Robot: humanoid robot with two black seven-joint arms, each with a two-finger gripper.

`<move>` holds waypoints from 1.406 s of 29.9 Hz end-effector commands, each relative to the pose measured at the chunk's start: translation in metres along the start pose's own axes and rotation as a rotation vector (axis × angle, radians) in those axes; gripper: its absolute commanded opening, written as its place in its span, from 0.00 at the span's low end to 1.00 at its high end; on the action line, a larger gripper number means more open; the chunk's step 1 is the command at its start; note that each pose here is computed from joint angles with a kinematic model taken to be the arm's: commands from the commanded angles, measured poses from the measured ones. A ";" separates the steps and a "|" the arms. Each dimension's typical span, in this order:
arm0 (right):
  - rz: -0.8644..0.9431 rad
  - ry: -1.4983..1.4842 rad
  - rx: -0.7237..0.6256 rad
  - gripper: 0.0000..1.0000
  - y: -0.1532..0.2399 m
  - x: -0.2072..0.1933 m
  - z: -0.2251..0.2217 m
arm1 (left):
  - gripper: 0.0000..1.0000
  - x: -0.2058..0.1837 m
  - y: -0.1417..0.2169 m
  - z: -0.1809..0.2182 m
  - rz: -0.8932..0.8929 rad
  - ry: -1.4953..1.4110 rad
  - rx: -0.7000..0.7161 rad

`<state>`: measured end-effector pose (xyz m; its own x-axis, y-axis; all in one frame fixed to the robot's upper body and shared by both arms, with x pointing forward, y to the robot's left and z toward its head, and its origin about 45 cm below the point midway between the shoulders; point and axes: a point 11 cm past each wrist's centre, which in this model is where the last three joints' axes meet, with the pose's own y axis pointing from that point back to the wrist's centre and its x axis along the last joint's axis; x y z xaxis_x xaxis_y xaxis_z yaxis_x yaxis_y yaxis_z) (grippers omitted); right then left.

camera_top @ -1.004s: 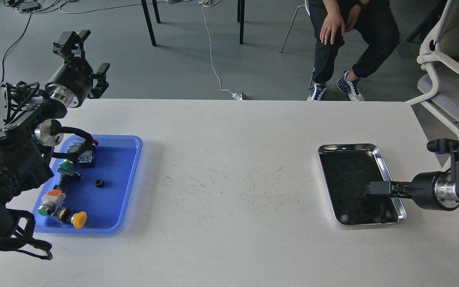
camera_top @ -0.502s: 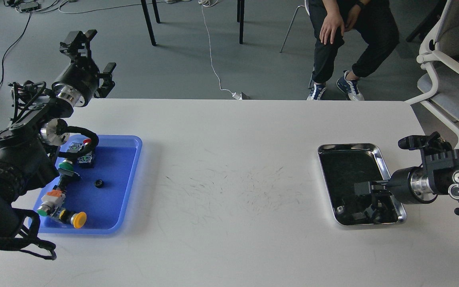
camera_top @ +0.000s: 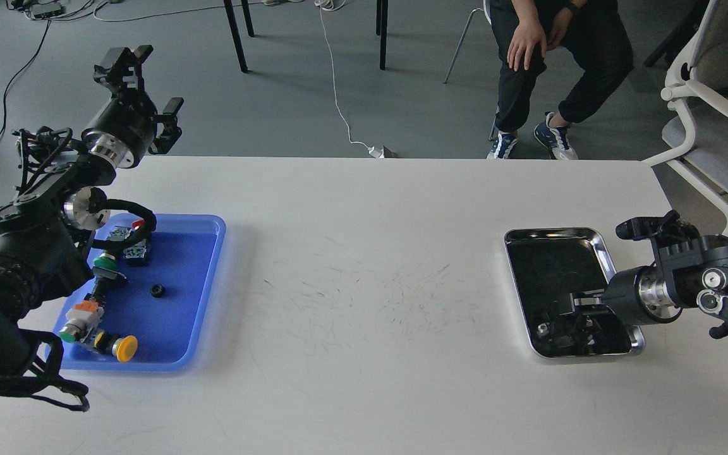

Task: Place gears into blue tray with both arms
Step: 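Grasp another small black part in the metal tray with the right gripper, then carry the second black part to the table centre and release it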

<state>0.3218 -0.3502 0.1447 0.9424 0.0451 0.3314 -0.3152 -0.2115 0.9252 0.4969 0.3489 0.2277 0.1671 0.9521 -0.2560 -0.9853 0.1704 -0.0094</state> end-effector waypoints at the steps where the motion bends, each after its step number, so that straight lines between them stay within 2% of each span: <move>1: -0.012 0.013 -0.009 0.19 0.000 -0.001 0.001 | 0.98 0.001 0.000 0.000 0.001 -0.001 0.000; 3: -0.019 0.017 -0.012 0.05 -0.001 -0.003 0.001 | 0.98 0.001 0.000 0.001 0.001 -0.001 -0.001; 4: -0.015 0.019 -0.012 0.02 0.000 -0.001 0.001 | 0.98 0.001 0.000 0.001 0.002 -0.003 0.000; 10: 0.007 0.034 -0.010 0.02 0.006 0.010 -0.003 | 0.98 0.003 0.001 0.002 0.004 -0.004 -0.001; 15: 0.061 0.059 0.027 0.02 0.028 0.038 -0.021 | 0.98 0.002 0.001 0.002 0.003 -0.004 -0.001; 18: 0.103 0.009 0.115 0.02 0.050 0.056 -0.044 | 0.98 0.003 0.001 0.002 0.004 -0.004 -0.001; 23: 0.111 -0.067 0.327 0.02 0.065 0.072 -0.109 | 0.98 0.001 0.000 0.002 0.001 -0.002 -0.003; 31: 0.126 -0.014 0.587 0.02 0.028 0.079 -0.223 | 0.98 -0.001 -0.003 0.008 -0.003 -0.005 -0.013; 36: 0.163 0.011 0.619 0.01 -0.019 0.073 -0.288 | 0.98 -0.002 -0.005 0.013 -0.007 -0.007 -0.022; 40: 0.114 0.007 0.679 0.01 -0.047 0.046 -0.336 | 0.98 -0.004 -0.007 0.016 -0.010 -0.008 -0.028; 42: 0.102 -0.002 0.685 0.02 -0.057 0.038 -0.344 | 0.98 -0.004 -0.008 0.017 -0.011 -0.007 -0.030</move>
<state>0.3463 -0.0208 0.1830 0.9035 -0.0090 0.4285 -0.2784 -0.7726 0.5707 0.5038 0.3476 0.2438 0.1782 0.9521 -0.2486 -0.9840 0.1740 -0.0390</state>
